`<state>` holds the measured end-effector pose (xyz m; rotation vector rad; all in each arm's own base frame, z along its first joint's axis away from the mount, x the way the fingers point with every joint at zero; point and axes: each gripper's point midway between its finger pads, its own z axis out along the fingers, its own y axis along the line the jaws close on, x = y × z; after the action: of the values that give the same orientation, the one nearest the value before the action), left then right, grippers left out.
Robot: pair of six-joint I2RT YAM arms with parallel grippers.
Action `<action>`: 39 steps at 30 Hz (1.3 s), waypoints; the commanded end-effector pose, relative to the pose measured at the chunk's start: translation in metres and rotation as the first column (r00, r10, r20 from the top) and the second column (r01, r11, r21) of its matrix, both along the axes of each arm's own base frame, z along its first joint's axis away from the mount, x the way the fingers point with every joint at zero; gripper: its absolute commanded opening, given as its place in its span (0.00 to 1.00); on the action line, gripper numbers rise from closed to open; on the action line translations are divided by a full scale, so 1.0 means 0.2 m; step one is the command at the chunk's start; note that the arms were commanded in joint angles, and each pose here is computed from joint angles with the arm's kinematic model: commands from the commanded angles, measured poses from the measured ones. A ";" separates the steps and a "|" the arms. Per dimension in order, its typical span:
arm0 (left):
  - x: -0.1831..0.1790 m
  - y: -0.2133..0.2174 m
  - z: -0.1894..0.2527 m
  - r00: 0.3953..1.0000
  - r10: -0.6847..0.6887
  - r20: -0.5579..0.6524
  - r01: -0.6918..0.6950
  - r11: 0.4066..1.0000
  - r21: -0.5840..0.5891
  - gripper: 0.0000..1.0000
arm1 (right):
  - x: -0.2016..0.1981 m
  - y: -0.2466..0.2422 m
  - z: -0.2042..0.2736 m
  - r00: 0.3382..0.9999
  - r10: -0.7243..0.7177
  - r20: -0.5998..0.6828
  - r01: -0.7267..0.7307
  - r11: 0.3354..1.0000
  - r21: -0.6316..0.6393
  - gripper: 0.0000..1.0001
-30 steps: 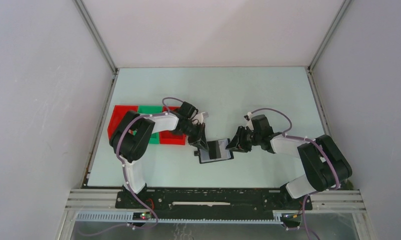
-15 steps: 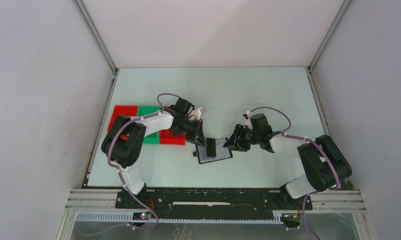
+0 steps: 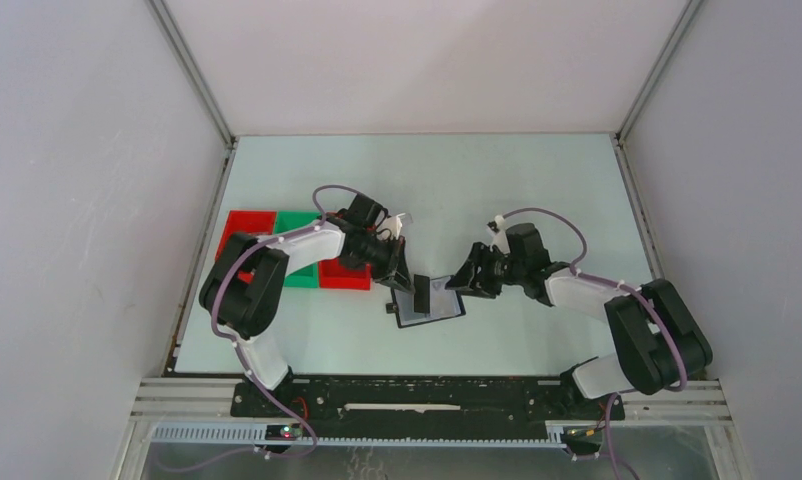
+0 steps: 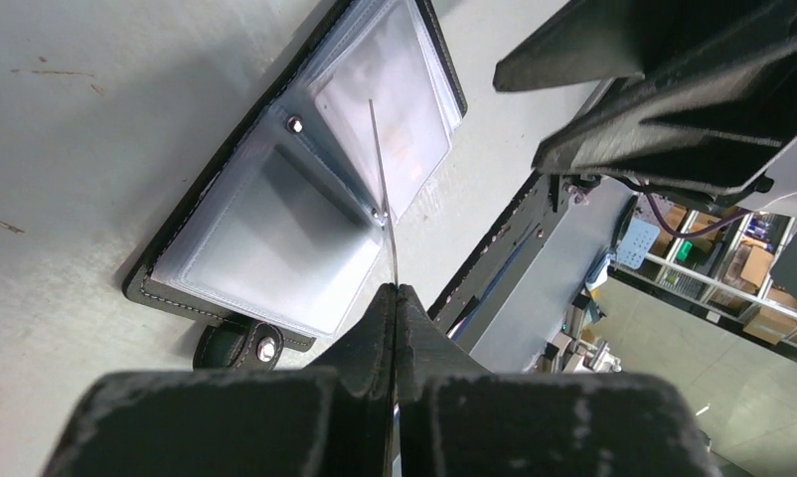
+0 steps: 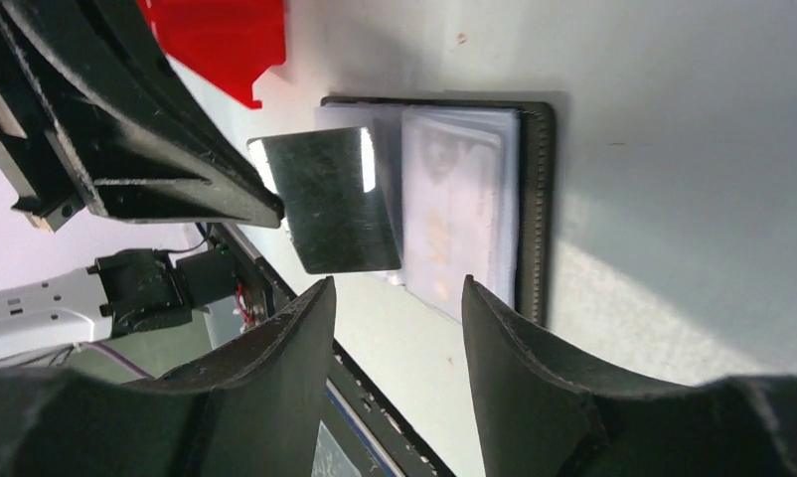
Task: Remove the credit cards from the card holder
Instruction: Remove the credit card from the card holder, then place the credit card in the storage box.
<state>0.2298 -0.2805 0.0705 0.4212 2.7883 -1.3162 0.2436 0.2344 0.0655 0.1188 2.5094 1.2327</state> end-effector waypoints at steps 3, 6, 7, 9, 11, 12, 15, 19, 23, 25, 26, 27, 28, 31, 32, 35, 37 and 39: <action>-0.01 -0.01 0.04 0.999 -0.029 0.025 0.030 0.998 -0.050 0.00 | 0.00 0.16 0.11 0.995 0.079 0.062 -0.084 0.994 0.076 0.57; -0.01 -0.01 0.03 0.999 -0.031 0.023 0.032 0.998 -0.054 0.00 | 0.01 0.20 0.09 0.995 0.087 0.050 -0.092 0.991 0.101 0.56; -0.01 -0.02 0.03 0.999 -0.033 0.022 0.034 0.998 -0.058 0.00 | 0.01 0.20 0.08 0.995 0.090 0.048 -0.095 0.990 0.107 0.57; -0.02 -0.02 0.04 0.999 -0.038 0.023 0.040 0.997 -0.065 0.00 | 0.02 0.22 0.08 0.993 0.102 0.055 -0.108 0.986 0.129 0.58; -0.03 -0.02 0.05 0.999 -0.048 0.025 0.050 0.996 -0.078 0.00 | 0.03 0.24 0.09 0.993 0.105 0.060 -0.113 0.982 0.148 0.60; -0.03 -0.02 0.06 0.998 -0.052 0.024 0.054 0.995 -0.083 0.00 | 0.04 0.24 0.09 0.992 0.103 0.066 -0.112 0.982 0.152 0.60; -0.04 -0.02 0.06 0.998 -0.061 0.020 0.063 0.994 -0.091 0.00 | 0.05 0.25 0.09 0.990 0.109 0.087 -0.123 0.978 0.171 0.60; -0.06 -0.01 0.05 0.997 -0.072 0.018 0.073 0.993 -0.098 0.00 | 0.06 0.27 0.09 0.988 0.125 0.091 -0.141 0.969 0.205 0.62; -0.07 -0.01 0.08 0.997 -0.078 0.022 0.081 0.990 -0.119 0.00 | 0.06 0.28 0.07 0.988 0.131 0.079 -0.146 0.961 0.234 0.65; -0.07 -0.01 0.10 0.996 -0.080 0.029 0.083 0.988 -0.133 0.00 | 0.06 0.28 0.06 0.989 0.130 0.069 -0.143 0.959 0.243 0.65; -0.07 -0.01 0.11 0.996 -0.082 0.032 0.086 0.986 -0.142 0.00 | 0.05 0.28 0.06 0.989 0.130 0.064 -0.142 0.958 0.250 0.65; -0.07 -0.01 0.12 0.996 -0.084 0.034 0.088 0.985 -0.149 0.00 | 0.05 0.28 0.06 0.989 0.134 0.064 -0.146 0.954 0.262 0.65; -0.07 -0.01 0.13 0.996 -0.086 0.036 0.091 0.983 -0.157 0.00 | 0.04 0.28 0.06 0.988 0.140 0.062 -0.151 0.949 0.275 0.65; -0.07 -0.02 0.15 0.995 -0.089 0.039 0.095 0.980 -0.173 0.00 | 0.02 0.28 0.11 0.984 0.157 0.080 -0.175 0.921 0.347 0.65; -0.07 -0.02 0.15 0.995 -0.089 0.041 0.095 0.979 -0.179 0.00 | 0.02 0.28 0.12 0.983 0.162 0.082 -0.181 0.911 0.370 0.65; -0.07 -0.02 0.16 0.995 -0.090 0.043 0.096 0.978 -0.187 0.00 | 0.00 0.26 0.14 0.981 0.178 0.081 -0.195 0.888 0.416 0.64; -0.07 -0.02 0.17 0.995 -0.091 0.042 0.097 0.977 -0.191 0.00 | -0.02 0.25 0.16 0.978 0.190 0.086 -0.209 0.874 0.439 0.63; -0.07 -0.02 0.17 0.995 -0.093 0.044 0.100 0.975 -0.199 0.00 | -0.03 0.24 0.17 0.976 0.201 0.088 -0.219 0.865 0.452 0.62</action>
<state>0.2205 -0.2851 0.0897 0.5035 2.6929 -1.5133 0.2431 0.2826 0.0750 0.0297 2.3038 1.7695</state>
